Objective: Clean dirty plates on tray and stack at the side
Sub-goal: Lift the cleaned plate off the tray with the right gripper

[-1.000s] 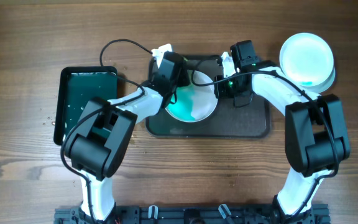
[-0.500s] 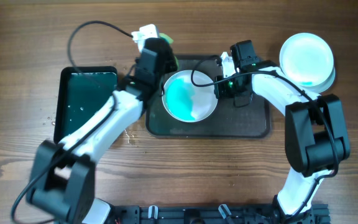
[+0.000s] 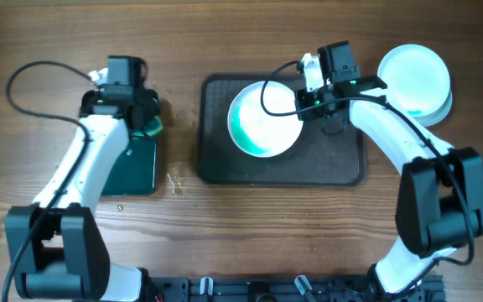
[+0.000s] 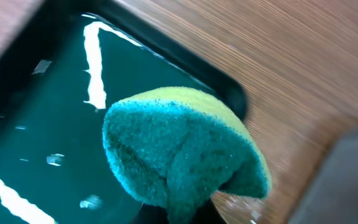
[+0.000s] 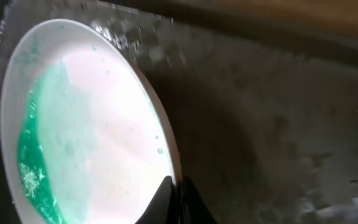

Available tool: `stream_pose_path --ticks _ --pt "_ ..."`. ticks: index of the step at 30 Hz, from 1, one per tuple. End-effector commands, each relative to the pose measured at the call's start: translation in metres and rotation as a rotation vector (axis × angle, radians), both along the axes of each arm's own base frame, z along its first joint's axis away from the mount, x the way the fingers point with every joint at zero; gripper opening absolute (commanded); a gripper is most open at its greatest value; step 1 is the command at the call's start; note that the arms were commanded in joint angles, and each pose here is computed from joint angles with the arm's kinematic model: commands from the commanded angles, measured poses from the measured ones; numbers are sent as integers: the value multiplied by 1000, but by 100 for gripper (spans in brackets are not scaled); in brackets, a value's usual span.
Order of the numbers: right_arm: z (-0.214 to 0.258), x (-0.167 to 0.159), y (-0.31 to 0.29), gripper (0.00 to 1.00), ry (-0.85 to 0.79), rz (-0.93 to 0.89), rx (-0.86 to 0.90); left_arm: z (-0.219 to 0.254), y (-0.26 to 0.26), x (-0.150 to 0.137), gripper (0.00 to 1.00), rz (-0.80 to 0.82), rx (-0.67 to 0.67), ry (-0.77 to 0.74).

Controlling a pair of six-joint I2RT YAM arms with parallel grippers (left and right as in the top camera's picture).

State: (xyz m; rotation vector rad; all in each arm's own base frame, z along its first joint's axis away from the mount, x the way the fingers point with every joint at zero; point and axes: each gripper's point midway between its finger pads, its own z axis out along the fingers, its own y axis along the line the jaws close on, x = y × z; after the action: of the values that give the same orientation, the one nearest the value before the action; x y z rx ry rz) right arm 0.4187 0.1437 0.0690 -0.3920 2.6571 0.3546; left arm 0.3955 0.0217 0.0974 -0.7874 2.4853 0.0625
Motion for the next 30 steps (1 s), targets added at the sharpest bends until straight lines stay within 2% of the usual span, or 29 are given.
stream_pose_path --ticks 1,5,16,17,18,21,22,23,24,26,27,30 --pt "28 11 -4 4 -122 87 -86 -14 30 -8 4 80 -10 38" --pt "31 13 -9 4 -175 92 -243 -37 35 -10 4 90 -110 88" --pt "63 13 16 4 -383 186 -631 -93 52 -9 6 141 -137 175" --pt "68 12 17 4 -400 193 -662 -93 52 -10 12 139 -139 176" --pt "74 11 18 4 -420 199 -695 -93 52 -9 26 140 -139 174" --pt "94 12 21 4 -490 188 -766 -90 48 -7 38 129 -159 163" --pt "101 12 24 4 -514 191 -779 -87 44 -6 47 120 -178 155" --pt "105 12 26 4 -529 198 -791 -83 41 -5 51 111 -196 145" --pt "111 11 28 4 -546 207 -810 -76 39 -3 60 103 -207 126" --pt "123 10 28 4 -578 217 -882 -55 38 1 89 94 -211 73" --pt "128 9 27 4 -590 220 -925 -45 38 2 100 92 -208 50" --pt "143 8 25 4 -621 241 -1061 -12 38 3 100 85 -199 -25"
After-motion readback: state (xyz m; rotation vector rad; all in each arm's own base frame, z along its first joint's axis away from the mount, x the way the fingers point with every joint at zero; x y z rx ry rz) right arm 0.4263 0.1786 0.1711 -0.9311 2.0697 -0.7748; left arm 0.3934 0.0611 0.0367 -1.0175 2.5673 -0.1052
